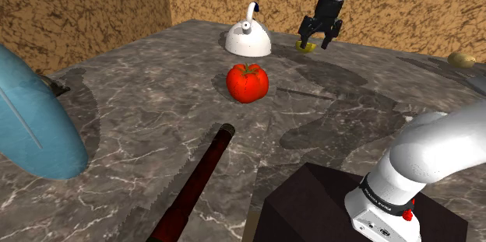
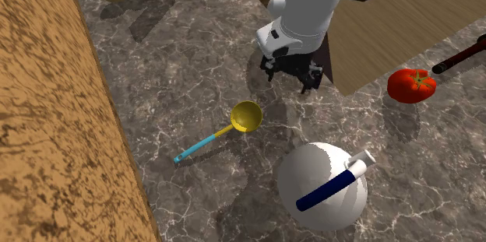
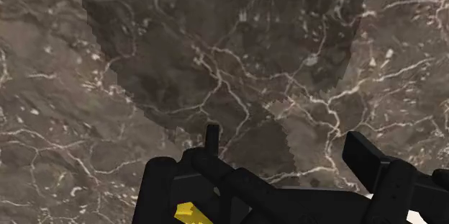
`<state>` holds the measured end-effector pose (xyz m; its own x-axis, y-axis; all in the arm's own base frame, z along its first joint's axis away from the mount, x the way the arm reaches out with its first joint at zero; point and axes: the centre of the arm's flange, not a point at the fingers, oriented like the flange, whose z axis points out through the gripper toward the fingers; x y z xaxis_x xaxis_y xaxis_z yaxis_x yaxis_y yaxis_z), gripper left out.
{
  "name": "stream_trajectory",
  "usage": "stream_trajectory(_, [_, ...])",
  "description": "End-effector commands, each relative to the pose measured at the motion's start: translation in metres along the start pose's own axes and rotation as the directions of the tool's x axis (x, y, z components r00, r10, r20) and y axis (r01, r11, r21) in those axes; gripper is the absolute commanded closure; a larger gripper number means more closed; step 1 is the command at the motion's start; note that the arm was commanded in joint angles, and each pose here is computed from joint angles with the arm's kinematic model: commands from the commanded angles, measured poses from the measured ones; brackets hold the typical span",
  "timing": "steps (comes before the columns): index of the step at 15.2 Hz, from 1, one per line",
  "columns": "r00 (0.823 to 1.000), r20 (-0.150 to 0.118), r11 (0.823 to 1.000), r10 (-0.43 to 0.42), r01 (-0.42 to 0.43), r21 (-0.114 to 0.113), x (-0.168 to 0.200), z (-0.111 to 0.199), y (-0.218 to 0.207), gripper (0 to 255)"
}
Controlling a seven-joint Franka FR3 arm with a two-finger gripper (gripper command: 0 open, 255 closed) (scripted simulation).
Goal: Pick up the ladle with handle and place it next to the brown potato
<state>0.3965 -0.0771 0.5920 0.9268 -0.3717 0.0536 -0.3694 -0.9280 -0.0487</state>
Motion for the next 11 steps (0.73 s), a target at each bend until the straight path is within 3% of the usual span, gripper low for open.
stream_trajectory(1, [0.997, 0.009, 0.997, 0.080, -0.080, 0.016, 0.027, 0.000, 0.012, 0])
stream_trajectory(6, [0.962, 0.037, 0.961, 0.270, -0.272, 0.054, 0.090, 0.004, 0.044, 0])
stream_trajectory(11, [0.891, 0.071, 0.887, 0.448, -0.453, 0.086, 0.145, 0.011, 0.088, 0])
